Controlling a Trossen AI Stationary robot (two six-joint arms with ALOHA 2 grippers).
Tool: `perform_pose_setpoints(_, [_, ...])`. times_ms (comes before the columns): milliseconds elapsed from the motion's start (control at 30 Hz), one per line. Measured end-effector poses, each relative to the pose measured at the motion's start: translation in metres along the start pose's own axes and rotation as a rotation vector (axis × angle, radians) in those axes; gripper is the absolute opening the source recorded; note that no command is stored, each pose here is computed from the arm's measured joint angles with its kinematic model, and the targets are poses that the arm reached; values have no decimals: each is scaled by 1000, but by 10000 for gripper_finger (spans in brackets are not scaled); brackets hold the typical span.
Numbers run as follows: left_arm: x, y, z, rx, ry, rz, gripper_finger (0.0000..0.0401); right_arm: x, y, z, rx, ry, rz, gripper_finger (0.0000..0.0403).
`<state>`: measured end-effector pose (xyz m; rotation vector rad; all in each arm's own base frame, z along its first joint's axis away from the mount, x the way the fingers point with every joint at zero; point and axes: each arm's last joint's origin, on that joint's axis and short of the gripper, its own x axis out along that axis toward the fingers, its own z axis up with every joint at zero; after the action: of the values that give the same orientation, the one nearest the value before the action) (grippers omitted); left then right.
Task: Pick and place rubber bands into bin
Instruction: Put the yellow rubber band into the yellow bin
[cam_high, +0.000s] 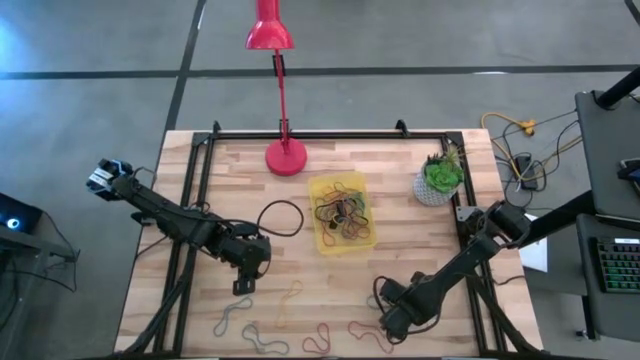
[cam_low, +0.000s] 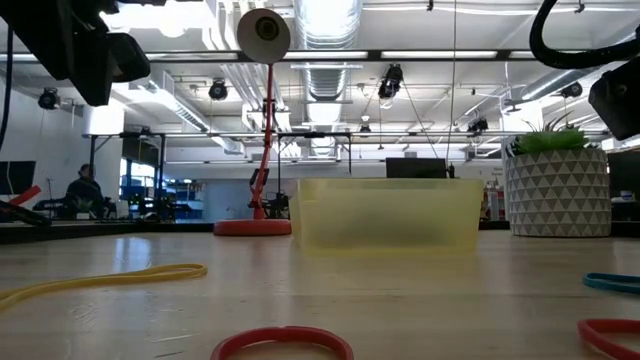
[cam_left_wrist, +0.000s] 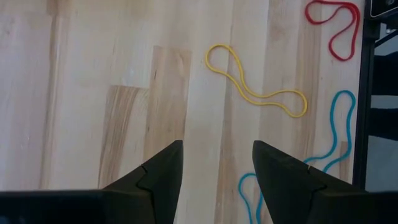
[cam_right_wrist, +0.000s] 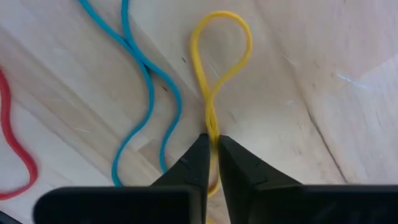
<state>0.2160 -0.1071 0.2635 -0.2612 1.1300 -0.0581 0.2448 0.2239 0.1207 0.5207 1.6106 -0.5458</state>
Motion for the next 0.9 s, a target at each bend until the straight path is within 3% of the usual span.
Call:
perform_pose_setpoints(200, [0, 0, 0, 0, -1, 1, 177, -14, 5, 1, -44, -87, -7, 8])
perform_pose_setpoints(300, [0, 0, 0, 0, -9, 9, 177, -23, 5, 5, -40, -174, -67, 8])
perform_pose_setpoints(500, [0, 0, 2, -1, -28, 17, 177, -59, 4, 6, -17, -299, -59, 8])
perform_pose_setpoints(767, [0, -1, 5, -4, -84, 26, 177, -143, -21, 23, 96, -553, -77, 8])
perform_pose_setpoints(900, [0, 0, 6, -6, -107, 57, 177, -181, -41, 54, 117, -650, -45, 8])
